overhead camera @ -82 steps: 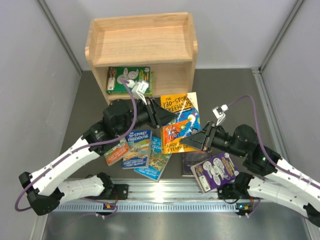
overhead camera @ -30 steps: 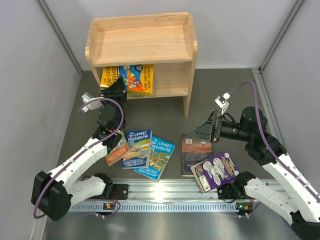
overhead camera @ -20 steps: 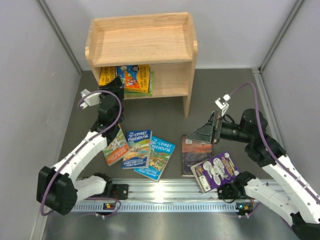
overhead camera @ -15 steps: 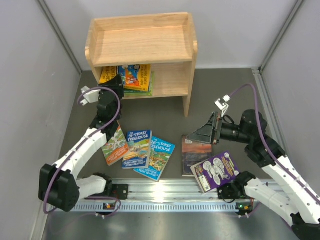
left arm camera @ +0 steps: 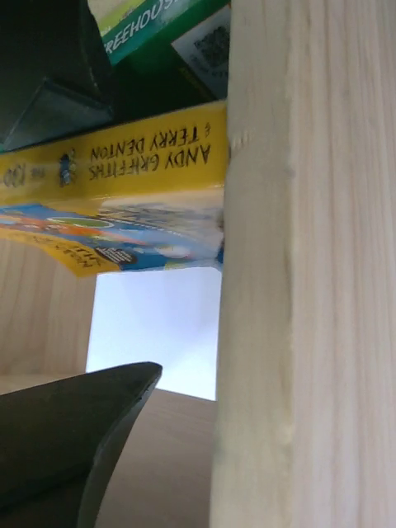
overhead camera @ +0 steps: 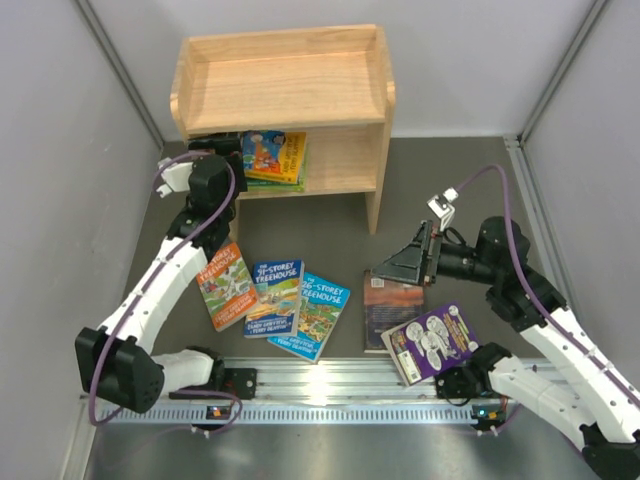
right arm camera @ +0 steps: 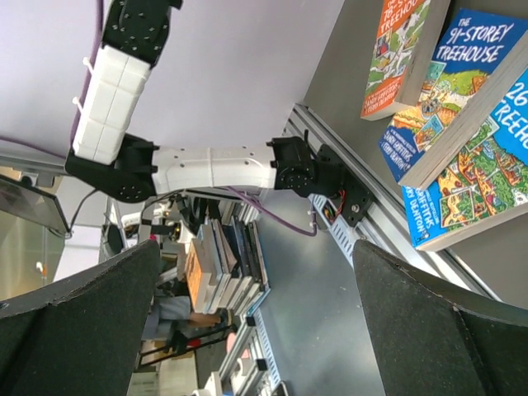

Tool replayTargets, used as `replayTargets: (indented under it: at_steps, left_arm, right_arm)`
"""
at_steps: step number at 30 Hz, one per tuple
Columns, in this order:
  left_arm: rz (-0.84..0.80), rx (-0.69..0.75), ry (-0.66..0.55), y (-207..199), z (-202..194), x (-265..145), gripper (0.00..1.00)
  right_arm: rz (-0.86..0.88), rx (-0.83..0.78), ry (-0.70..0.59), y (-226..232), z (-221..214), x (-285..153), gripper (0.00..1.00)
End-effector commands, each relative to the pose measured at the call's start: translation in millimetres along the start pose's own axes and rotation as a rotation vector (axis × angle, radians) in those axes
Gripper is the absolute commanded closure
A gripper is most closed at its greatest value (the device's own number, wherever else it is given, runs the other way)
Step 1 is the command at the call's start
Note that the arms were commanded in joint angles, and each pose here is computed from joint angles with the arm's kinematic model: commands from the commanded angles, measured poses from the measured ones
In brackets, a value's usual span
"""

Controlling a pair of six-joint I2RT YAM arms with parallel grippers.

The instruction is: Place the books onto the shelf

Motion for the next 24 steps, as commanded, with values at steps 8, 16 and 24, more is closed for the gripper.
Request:
replayTargets:
  at_steps: [8, 16, 24]
  left_arm:
    - [0.180, -0.005, -0.004, -19, 8, -21, 0.01]
    - [0.350, -0.012, 0.017, -6, 12, -22, 0.01]
    - [0.377, -0.021, 0.045, -2, 19, -24, 0.01]
  right_arm:
    - [0.011, -0.027, -0.054, -1, 11, 4, 0.00]
    - [0.003, -0.007, -0.050, -9, 11, 10, 0.00]
    - [0.006, 0.001, -0.053, -13, 15, 17, 0.04]
Point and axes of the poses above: each gripper's point midway between its finger pads, its own x axis out along the fingers, its own y axis along the line the jaws close on, z = x × y, the point moved 10 cm from there along -x, back along the fingers, and after that the axes turned 11 degrees about -x, right-handed, at the moved point
